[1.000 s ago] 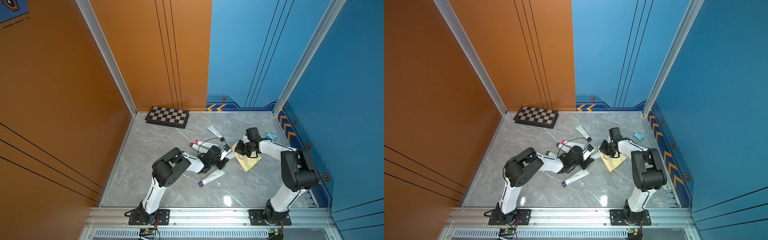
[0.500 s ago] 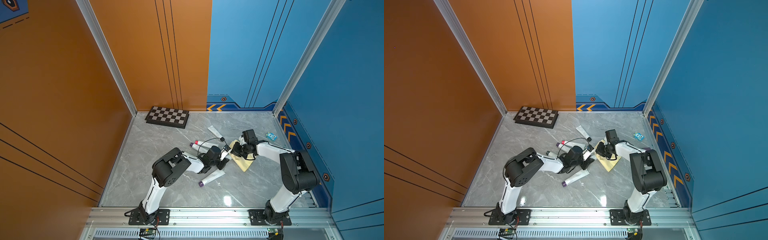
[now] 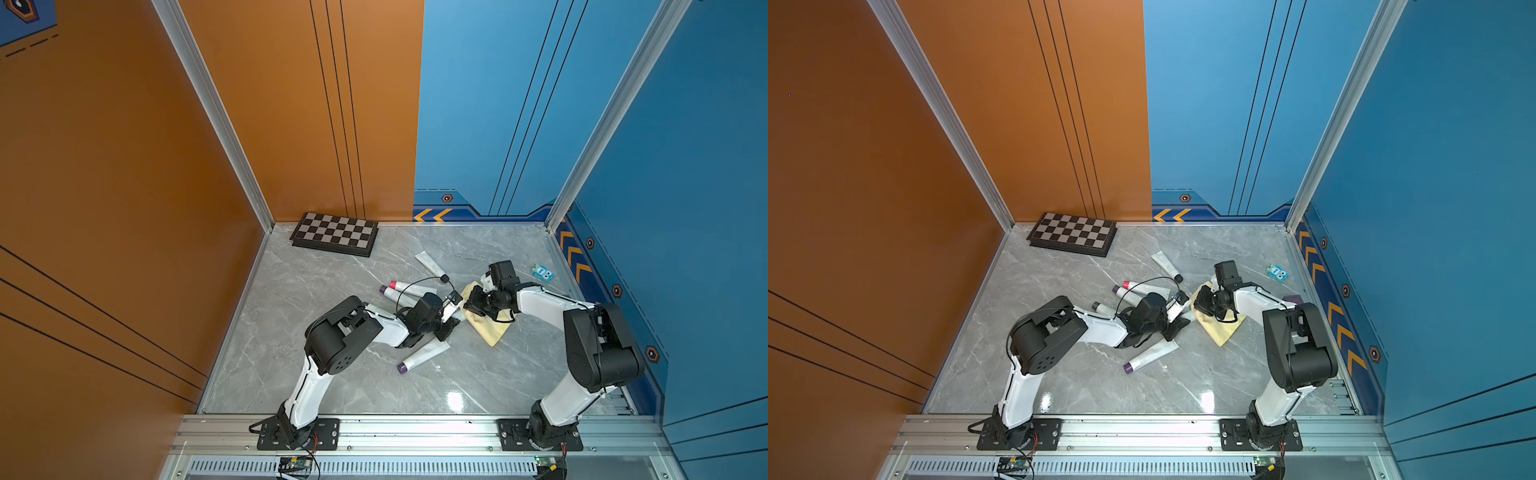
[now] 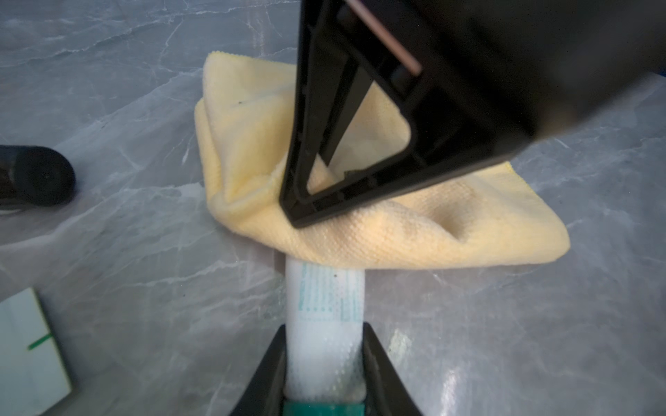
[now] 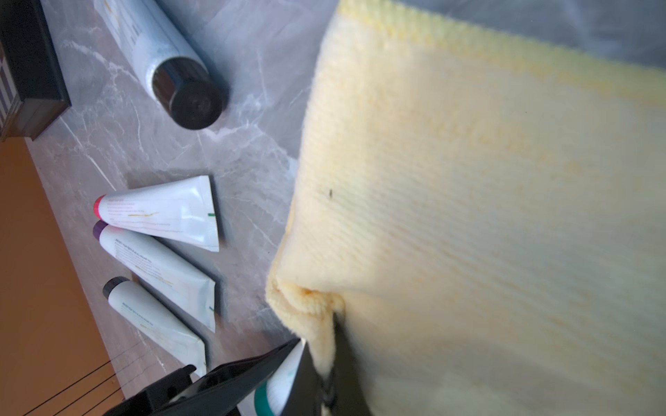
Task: Wipe the surface of the toothpaste tube
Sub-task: Wipe the dirt from the toothpaste tube.
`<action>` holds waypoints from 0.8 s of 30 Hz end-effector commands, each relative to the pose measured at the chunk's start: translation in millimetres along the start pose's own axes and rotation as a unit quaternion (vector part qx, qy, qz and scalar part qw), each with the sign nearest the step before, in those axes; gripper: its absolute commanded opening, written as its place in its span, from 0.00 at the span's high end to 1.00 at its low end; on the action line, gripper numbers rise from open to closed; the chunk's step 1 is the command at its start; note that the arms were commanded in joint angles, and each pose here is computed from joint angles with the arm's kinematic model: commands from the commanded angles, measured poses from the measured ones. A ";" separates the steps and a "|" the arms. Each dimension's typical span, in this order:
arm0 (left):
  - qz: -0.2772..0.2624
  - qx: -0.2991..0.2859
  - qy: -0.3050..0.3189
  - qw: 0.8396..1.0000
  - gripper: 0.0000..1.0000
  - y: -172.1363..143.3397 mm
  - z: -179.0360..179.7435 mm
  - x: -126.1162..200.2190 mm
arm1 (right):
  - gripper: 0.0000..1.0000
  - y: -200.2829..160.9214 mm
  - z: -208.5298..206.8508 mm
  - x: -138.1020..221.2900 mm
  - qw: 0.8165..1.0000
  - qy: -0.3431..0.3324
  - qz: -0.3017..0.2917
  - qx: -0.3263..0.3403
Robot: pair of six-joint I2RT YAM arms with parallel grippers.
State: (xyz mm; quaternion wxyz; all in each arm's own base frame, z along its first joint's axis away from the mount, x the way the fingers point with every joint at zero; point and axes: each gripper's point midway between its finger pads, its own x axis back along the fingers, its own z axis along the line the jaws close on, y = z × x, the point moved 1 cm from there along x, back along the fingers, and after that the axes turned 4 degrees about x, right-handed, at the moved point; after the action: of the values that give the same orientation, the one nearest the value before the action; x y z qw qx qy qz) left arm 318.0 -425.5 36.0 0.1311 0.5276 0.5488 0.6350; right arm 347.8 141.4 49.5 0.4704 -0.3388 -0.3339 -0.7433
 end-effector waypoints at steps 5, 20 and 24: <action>0.082 0.009 0.020 0.996 0.80 -55.5 11.8 -4.7 | 1.00 -52.9 -19.3 -6.3 0.996 -0.020 0.075 -0.031; 0.082 0.008 0.019 0.996 0.80 -55.0 11.9 -5.4 | 1.00 -29.2 -48.3 15.9 0.997 -0.059 0.043 -0.035; 0.083 0.009 0.019 0.996 0.80 -56.5 12.2 -5.8 | 1.00 -37.9 -27.2 6.7 0.998 -0.017 0.057 -0.037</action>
State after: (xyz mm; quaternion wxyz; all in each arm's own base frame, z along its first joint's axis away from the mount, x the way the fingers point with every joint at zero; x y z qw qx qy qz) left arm 315.8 -426.8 35.8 0.1342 0.5306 0.5466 0.6338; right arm 329.9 110.2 48.4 0.4540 -0.3626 -0.3300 -0.7440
